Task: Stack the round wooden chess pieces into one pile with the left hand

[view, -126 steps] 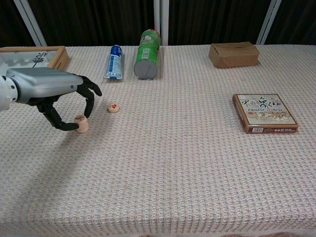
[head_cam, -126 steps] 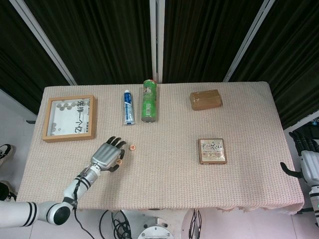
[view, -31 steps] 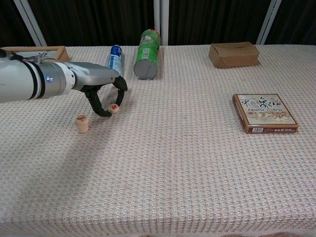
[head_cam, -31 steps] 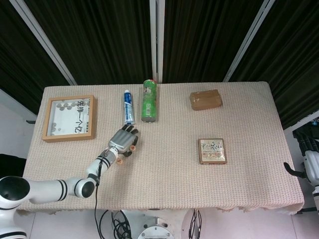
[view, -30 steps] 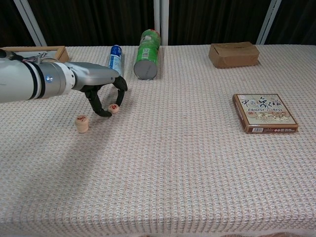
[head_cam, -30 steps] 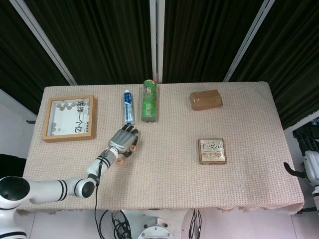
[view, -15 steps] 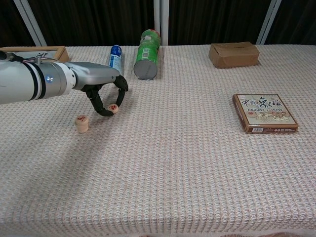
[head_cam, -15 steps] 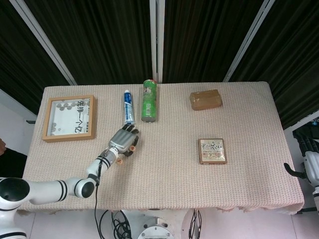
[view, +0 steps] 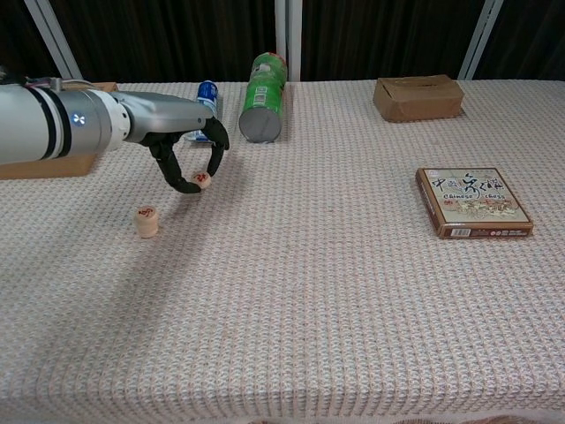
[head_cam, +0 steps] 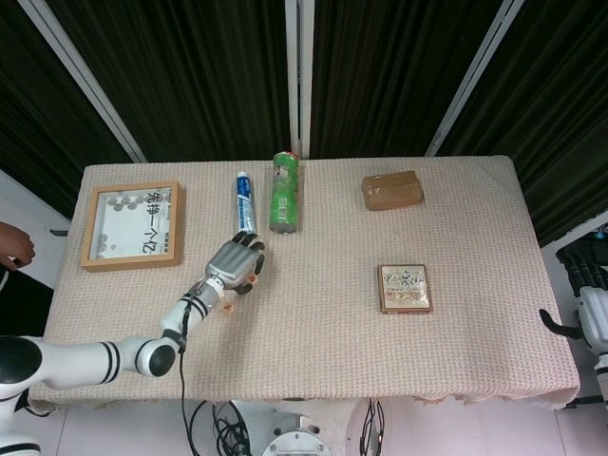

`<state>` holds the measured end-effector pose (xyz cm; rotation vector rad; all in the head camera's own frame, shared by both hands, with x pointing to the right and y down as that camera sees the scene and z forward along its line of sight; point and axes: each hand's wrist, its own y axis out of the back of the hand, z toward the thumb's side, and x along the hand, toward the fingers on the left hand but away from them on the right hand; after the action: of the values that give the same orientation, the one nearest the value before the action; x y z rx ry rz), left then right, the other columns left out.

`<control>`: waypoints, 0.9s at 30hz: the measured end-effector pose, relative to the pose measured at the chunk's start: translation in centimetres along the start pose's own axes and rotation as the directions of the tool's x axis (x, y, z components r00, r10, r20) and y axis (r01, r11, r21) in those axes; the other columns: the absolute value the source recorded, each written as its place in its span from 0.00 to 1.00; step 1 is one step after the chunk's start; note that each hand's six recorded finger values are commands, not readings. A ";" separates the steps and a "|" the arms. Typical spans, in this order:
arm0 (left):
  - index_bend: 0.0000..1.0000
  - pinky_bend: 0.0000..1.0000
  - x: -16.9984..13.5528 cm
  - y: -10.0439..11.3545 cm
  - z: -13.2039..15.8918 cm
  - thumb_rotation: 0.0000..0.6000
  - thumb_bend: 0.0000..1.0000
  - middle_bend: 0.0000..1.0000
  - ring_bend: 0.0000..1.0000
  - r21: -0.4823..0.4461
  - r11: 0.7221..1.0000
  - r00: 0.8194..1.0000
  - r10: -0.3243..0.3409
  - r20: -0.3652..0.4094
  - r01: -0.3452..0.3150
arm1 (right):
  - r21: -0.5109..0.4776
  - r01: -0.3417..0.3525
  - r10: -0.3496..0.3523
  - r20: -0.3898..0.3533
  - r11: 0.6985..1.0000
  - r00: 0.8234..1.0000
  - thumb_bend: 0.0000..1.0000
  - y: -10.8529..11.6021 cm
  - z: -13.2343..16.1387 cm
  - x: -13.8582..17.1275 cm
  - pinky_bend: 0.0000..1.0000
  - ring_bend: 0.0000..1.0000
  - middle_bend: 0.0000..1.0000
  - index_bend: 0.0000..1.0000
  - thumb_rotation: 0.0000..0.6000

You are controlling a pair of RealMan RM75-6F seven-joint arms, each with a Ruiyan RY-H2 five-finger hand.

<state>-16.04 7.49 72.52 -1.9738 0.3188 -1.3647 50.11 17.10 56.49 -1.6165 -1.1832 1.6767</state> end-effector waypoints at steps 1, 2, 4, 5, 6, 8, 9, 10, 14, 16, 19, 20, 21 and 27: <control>0.50 0.00 -0.1 0.2 -0.1 1.00 0.28 0.15 0.00 -0.001 1.000 1.000 -0.005 -0.005 0.005 | 0.000 -0.002 0.002 -0.003 1.000 1.000 0.24 0.0 0.1 0.0 0.00 0.00 0.00 0.00 1.00; 0.50 0.00 -0.4 0.4 -0.3 1.00 0.28 0.15 0.00 -0.005 1.000 1.000 -0.013 -0.012 0.013 | 0.001 -0.004 0.004 -0.004 1.000 1.000 0.24 -0.1 0.1 0.0 0.00 0.00 0.00 0.00 1.00; 0.50 0.00 -0.8 0.8 -0.6 1.00 0.28 0.15 0.00 -0.012 1.000 0.999 -0.026 -0.026 0.026 | 0.002 -0.009 0.009 -0.004 1.000 1.000 0.24 -0.2 0.2 0.1 0.00 0.00 0.00 0.00 1.00; 0.50 0.00 -1.2 1.0 -0.7 1.00 0.28 0.15 0.00 -0.017 0.999 0.999 -0.035 -0.034 0.035 | 0.002 -0.010 0.010 -0.004 1.000 1.000 0.24 -0.3 0.2 0.1 0.00 0.00 0.00 0.00 1.00; 0.50 0.00 -1.6 1.2 -0.8 1.00 0.28 0.15 0.00 -0.020 0.999 0.998 -0.040 -0.040 0.040 | 0.003 -0.012 0.012 -0.004 1.000 1.000 0.24 -0.3 0.2 0.1 0.00 0.00 0.00 0.00 1.00; 0.50 0.00 -2.5 1.7 -0.9 1.00 0.28 0.15 0.00 -0.030 0.998 0.998 -0.049 -0.050 0.048 | 0.003 -0.012 0.012 -0.005 1.000 1.000 0.24 -0.3 0.2 0.0 0.00 0.00 0.00 0.00 1.00; 0.50 0.00 -2.9 1.9 -1.0 1.00 0.28 0.16 0.00 -0.036 0.998 0.997 -0.052 -0.054 0.050 | 0.003 -0.012 0.012 -0.005 1.000 1.000 0.24 -0.3 0.3 0.0 0.00 0.00 0.00 0.00 1.00; 0.50 0.00 -3.4 2.1 -1.0 1.00 0.28 0.16 0.00 -0.042 0.998 0.997 -0.054 -0.057 0.052 | 0.002 -0.011 0.011 -0.007 1.000 1.000 0.24 -0.2 0.3 -0.1 0.00 0.00 0.00 0.00 1.00; 0.50 0.00 -5.6 2.5 -1.6 1.00 0.28 0.16 0.00 -0.062 0.997 0.996 -0.047 -0.074 0.042 | 0.006 -0.015 0.015 -0.015 1.000 1.000 0.24 -0.3 0.6 -0.2 0.00 0.00 0.00 0.00 1.00; 0.50 0.00 -6.4 2.4 -2.0 1.00 0.28 0.16 0.00 -0.059 0.998 0.996 -0.036 -0.081 0.031 | 0.007 -0.017 0.017 -0.021 1.000 1.000 0.24 -0.3 0.9 -0.3 0.00 0.00 0.00 0.00 1.00; 0.50 0.00 -7.6 1.7 -2.1 1.00 0.28 0.16 0.00 -0.063 0.998 0.997 -0.025 -0.078 0.020 | 0.009 -0.019 0.020 -0.029 1.000 0.999 0.24 -0.3 1.2 -0.4 0.00 0.00 0.00 0.00 1.00; 0.50 0.00 -8.0 1.3 -2.1 1.00 0.28 0.16 0.00 -0.067 0.998 0.997 -0.023 -0.075 0.018 | 0.008 -0.020 0.020 -0.032 1.000 0.999 0.24 -0.4 1.3 -0.4 0.00 0.00 0.00 0.00 1.00; 0.50 0.00 -8.3 1.0 -2.1 1.00 0.28 0.16 0.00 -0.070 0.997 0.997 -0.024 -0.071 0.019 | 0.008 -0.020 0.021 -0.034 1.000 0.999 0.24 -0.4 1.4 -0.4 0.00 0.00 0.00 0.00 1.00; 0.50 0.00 -9.9 -0.7 -1.6 1.00 0.28 0.16 0.00 -0.092 0.996 0.999 -0.017 -0.046 0.013 | 0.006 -0.021 0.021 -0.042 1.000 0.999 0.24 -0.4 1.9 -0.4 0.00 0.00 0.00 0.00 1.00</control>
<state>-21.67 12.85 66.22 -2.0247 0.3952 -1.4301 48.22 16.47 56.84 -1.6582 -1.1433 1.6493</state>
